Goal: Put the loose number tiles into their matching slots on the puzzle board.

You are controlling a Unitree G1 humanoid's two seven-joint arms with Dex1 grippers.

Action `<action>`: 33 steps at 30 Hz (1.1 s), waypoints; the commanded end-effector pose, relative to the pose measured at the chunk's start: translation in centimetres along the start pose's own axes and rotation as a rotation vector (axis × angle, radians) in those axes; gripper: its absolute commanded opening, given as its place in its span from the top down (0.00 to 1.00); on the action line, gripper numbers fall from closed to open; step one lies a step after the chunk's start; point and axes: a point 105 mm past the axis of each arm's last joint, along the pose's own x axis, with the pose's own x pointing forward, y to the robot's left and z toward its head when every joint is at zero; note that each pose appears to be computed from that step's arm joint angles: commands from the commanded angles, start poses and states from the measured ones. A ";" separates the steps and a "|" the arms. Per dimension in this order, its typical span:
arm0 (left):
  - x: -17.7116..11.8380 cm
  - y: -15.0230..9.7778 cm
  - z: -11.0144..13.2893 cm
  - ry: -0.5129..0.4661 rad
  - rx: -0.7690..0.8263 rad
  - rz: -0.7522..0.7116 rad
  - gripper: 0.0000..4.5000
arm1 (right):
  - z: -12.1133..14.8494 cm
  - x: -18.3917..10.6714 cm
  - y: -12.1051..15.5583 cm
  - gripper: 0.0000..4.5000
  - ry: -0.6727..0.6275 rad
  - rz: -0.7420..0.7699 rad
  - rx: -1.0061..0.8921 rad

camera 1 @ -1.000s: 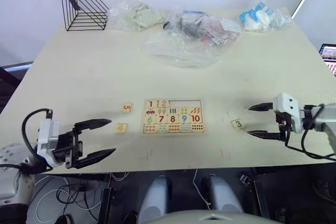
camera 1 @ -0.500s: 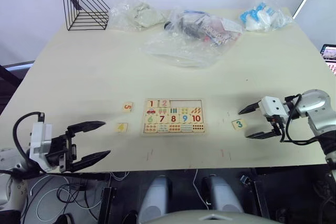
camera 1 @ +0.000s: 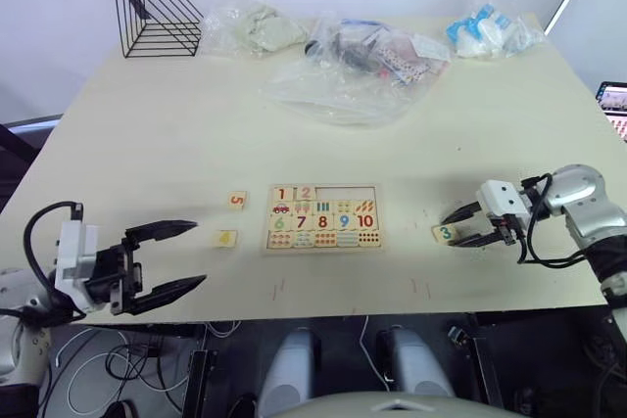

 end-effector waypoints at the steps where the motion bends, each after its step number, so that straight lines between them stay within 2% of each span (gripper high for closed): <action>1: -0.5 0.1 0.4 0.018 0.020 -0.003 0.00 | -0.1 -0.2 -0.2 0.81 0.011 0.002 -0.011; 12: -1.1 0.4 -0.1 0.022 0.019 0.004 0.00 | 0.4 -0.7 -0.4 0.81 0.006 -0.013 -0.017; 22: -1.5 0.8 -0.7 0.009 -0.005 0.053 0.00 | 5.6 -1.4 -1.3 0.81 -0.044 -0.124 0.111; 26: -1.4 1.0 -1.0 0.008 -0.003 0.059 0.00 | 9.7 0.0 -2.9 0.81 -0.060 -0.211 0.129; 33: -1.4 1.3 -1.2 0.003 0.007 0.072 0.00 | 12.3 2.3 -4.5 0.81 0.010 -0.253 0.149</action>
